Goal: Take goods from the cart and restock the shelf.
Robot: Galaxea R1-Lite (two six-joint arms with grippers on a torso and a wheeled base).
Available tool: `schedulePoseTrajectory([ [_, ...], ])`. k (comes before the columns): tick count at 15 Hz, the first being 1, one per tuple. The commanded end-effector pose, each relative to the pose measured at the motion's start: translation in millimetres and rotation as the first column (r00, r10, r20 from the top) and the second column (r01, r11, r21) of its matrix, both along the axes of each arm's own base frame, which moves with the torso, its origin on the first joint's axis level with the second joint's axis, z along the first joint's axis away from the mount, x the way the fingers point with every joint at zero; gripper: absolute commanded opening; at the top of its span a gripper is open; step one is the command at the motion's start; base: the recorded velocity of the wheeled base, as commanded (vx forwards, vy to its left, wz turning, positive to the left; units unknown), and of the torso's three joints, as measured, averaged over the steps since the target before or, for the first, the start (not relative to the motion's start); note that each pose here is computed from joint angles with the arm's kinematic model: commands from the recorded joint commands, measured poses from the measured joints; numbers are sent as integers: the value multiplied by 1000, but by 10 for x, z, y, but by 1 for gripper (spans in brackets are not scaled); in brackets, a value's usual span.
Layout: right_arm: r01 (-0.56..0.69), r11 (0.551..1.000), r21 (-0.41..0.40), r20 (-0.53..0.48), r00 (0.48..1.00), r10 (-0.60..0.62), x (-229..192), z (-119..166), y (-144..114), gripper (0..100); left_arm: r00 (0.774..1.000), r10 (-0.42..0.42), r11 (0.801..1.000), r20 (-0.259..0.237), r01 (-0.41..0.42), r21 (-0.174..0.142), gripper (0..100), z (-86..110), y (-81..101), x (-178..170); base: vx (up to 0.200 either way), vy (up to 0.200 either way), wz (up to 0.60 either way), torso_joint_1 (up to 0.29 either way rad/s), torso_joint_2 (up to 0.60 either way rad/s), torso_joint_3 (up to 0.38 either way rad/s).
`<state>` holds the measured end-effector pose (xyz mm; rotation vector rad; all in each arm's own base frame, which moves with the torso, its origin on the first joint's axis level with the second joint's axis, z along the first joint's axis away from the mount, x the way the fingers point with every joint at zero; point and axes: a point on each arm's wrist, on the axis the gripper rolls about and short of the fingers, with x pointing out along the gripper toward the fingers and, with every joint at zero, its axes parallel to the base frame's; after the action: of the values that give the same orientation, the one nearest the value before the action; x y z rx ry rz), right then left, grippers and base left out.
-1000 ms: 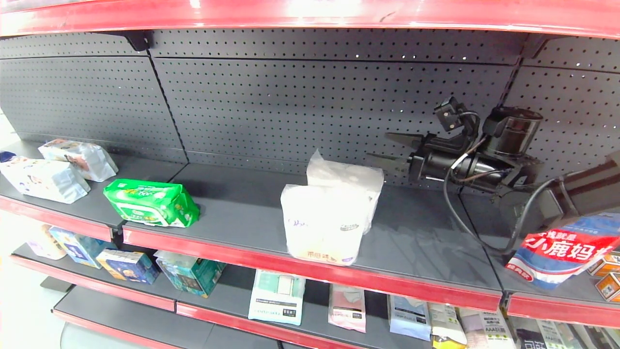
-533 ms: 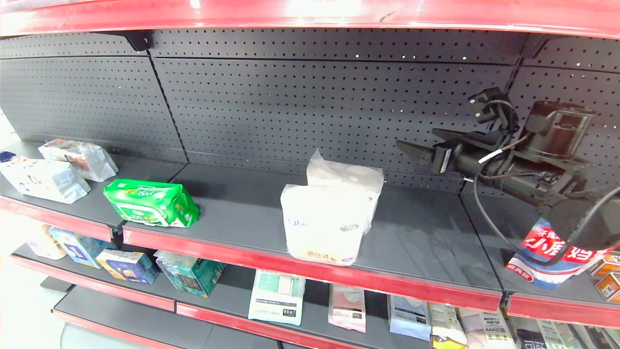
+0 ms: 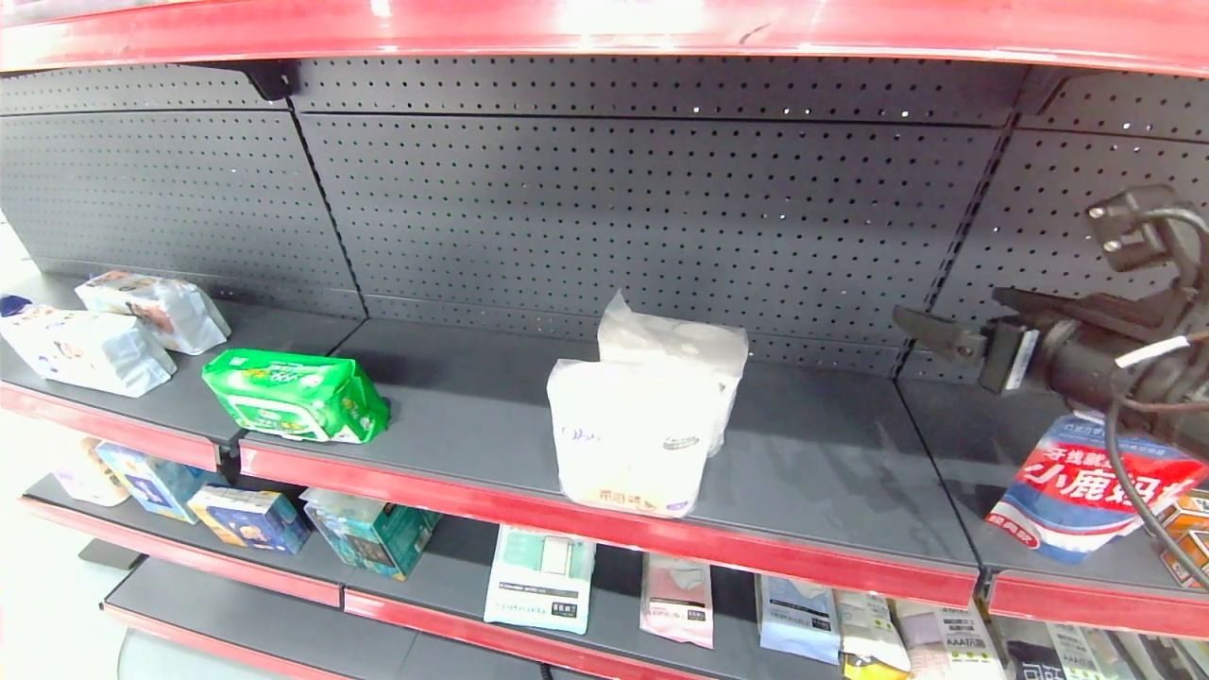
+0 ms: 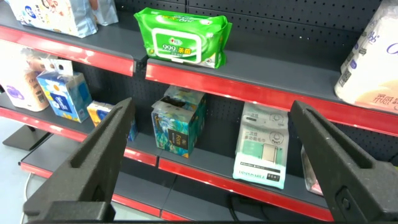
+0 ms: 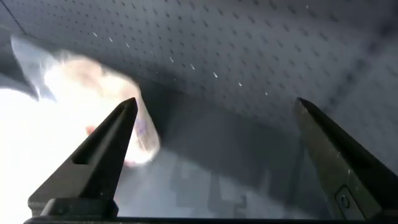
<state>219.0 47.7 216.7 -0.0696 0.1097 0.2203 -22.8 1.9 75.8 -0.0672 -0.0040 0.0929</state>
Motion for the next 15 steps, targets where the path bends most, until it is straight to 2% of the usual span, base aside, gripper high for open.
schedulePoseTrajectory([
  [1,39,999,5,29,999,-39,-482,-68,-186,100,1000,1,1000,1,-1,0,100,0,0,0,0,0,0,0,0,0],
  [5,94,996,9,20,995,-95,-1099,-428,-417,100,1000,1,1000,1,-1,0,100,0,0,0,0,0,0,0,0,0],
  [6,102,995,9,17,995,-102,-1191,-499,-434,100,1000,1,1000,1,-1,0,100,0,0,0,0,0,0,0,0,0],
  [8,107,994,11,5,994,-107,-1674,-820,-455,100,1000,1,1000,1,-1,0,100,0,0,0,0,0,0,0,0,0],
  [11,106,994,7,-26,994,-105,-2132,-1019,-450,100,1000,1,1000,1,-1,0,100,0,0,0,0,0,0,0,0,0],
  [15,175,985,-1,-41,984,-175,-2406,-1286,-461,100,1000,1,1000,1,-1,0,100,0,0,0,0,0,0,0,0,0],
])
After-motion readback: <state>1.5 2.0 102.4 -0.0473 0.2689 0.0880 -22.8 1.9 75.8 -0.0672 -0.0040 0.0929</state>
